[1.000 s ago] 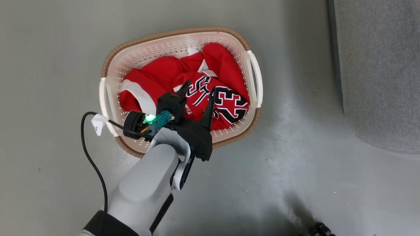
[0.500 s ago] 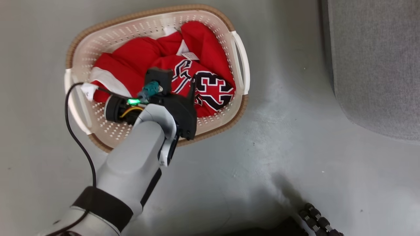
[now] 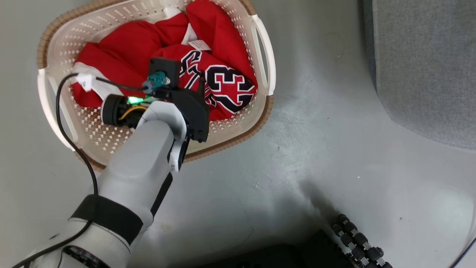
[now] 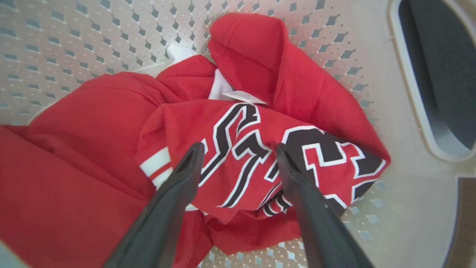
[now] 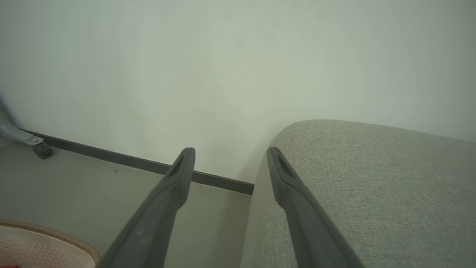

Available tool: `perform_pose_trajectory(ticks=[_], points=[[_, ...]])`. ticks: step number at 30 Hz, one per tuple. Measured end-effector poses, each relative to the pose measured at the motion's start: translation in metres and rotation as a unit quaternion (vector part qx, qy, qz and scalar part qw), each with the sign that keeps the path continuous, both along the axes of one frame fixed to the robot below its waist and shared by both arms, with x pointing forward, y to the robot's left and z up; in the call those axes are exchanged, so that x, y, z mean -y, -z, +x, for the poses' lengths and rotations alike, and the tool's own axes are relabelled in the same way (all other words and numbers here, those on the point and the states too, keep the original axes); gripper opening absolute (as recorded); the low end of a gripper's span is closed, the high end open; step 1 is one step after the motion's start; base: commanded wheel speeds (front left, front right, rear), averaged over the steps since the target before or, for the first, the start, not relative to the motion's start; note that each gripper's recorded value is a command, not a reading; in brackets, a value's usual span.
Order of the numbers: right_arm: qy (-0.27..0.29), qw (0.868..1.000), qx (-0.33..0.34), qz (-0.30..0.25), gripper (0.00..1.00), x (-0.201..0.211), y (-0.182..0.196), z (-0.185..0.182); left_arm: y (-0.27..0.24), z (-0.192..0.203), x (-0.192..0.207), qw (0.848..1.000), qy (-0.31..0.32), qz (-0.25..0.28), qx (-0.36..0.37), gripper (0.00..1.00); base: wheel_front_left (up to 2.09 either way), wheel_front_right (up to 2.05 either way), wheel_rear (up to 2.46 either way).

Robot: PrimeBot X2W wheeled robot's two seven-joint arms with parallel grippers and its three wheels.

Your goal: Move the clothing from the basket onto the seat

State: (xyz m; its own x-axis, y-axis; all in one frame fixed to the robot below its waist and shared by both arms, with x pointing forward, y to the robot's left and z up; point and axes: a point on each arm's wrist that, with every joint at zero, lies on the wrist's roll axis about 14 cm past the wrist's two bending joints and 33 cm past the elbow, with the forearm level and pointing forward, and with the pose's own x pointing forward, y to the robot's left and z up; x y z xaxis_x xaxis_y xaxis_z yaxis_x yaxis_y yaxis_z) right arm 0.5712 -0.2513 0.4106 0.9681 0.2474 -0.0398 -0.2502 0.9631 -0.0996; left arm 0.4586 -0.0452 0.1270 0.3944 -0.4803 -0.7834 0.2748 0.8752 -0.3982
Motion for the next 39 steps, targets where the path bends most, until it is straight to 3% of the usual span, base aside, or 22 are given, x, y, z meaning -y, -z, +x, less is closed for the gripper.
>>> perform_pose_trajectory(ticks=[12,23,24,25,26,39], points=[[-0.014,1.0,-0.02,0.009,1.0,-0.01,0.024,0.001,0.025,0.005,0.002,1.0,0.021,0.015,-0.014,1.0,0.0,0.0,0.0],[-0.016,0.999,-0.035,0.007,1.0,-0.011,0.035,-0.004,0.046,-0.012,0.003,0.991,0.109,0.064,-0.04,1.0,0.0,0.0,0.0],[-0.016,0.999,-0.035,0.007,1.0,-0.01,0.035,-0.004,0.047,-0.014,0.002,0.99,0.113,0.066,-0.045,0.77,0.0,0.0,0.0],[-0.016,0.999,-0.034,0.007,1.0,-0.01,0.035,-0.004,0.048,-0.015,0.002,0.99,0.116,0.068,-0.047,0.35,0.0,0.0,0.0],[-0.015,0.999,-0.034,0.007,1.0,-0.01,0.034,-0.004,0.048,-0.015,0.002,0.989,0.119,0.07,-0.048,0.0,0.0,0.0,0.0],[-0.01,1.0,-0.025,0.013,1.0,-0.009,0.021,-0.001,0.029,-0.018,-0.003,0.989,0.122,0.074,-0.043,0.0,0.0,0.0,0.0]])
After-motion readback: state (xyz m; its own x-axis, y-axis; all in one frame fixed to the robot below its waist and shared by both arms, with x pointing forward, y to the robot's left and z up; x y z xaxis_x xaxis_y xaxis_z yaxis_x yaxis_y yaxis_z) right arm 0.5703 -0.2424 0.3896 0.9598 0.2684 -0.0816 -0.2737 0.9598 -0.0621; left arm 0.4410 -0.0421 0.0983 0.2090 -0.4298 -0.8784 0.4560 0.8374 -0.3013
